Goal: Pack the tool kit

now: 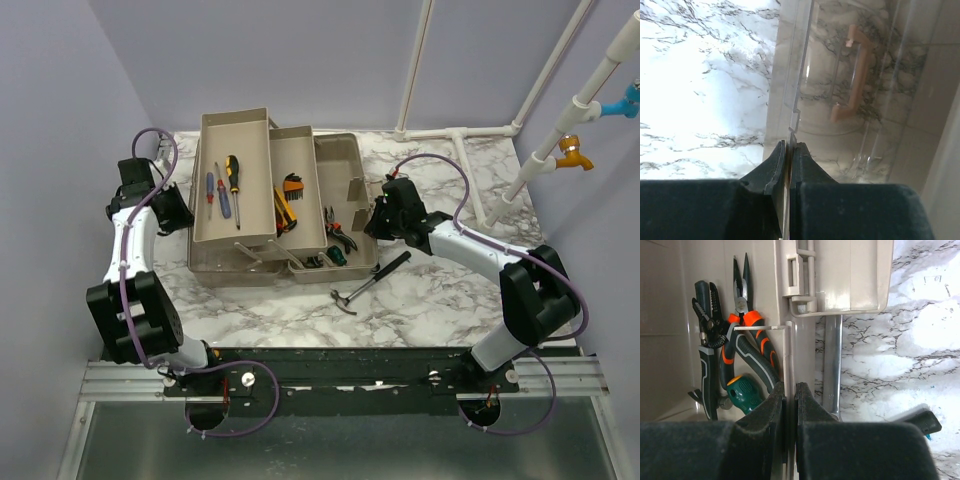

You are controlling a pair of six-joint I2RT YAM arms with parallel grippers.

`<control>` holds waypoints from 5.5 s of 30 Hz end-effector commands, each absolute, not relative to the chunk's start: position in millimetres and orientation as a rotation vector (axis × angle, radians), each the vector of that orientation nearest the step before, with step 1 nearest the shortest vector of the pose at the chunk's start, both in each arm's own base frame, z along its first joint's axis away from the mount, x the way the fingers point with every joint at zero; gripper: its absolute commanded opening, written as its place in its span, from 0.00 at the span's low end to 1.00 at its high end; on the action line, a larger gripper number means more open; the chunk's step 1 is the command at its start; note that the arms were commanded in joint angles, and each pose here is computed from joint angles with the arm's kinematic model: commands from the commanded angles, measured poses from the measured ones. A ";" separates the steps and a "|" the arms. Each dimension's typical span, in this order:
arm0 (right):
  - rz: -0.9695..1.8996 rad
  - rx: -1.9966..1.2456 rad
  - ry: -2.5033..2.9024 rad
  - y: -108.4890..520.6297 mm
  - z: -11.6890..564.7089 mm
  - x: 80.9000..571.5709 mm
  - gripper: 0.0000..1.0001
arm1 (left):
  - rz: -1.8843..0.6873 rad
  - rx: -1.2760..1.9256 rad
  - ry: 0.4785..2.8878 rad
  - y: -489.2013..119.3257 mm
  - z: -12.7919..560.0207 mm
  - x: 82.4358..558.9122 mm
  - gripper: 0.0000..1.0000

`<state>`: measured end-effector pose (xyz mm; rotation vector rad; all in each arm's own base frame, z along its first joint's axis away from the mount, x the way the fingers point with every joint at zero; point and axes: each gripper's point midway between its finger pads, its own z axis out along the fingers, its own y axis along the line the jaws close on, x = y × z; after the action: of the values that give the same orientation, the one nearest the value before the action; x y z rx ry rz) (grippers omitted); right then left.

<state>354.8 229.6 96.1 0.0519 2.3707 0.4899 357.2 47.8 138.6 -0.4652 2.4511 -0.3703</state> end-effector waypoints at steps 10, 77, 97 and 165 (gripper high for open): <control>0.647 -0.030 2.335 251.0 113.0 342.5 0.01 | 0.066 -0.427 2.183 68.1 243.9 349.3 0.00; 0.626 0.489 2.202 121.7 165.1 384.7 0.70 | -0.632 0.060 2.036 -214.7 343.7 329.0 0.96; 1.175 0.508 2.358 201.5 42.1 419.2 0.01 | -0.773 -0.100 2.081 -182.6 287.1 385.3 0.99; 0.328 0.292 2.549 303.1 51.2 414.7 0.01 | -0.931 0.031 2.370 -230.7 149.0 402.5 0.87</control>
<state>421.7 222.6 91.6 0.3521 2.5223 -0.0435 446.5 -198.2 207.8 -0.0211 2.1580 -0.8081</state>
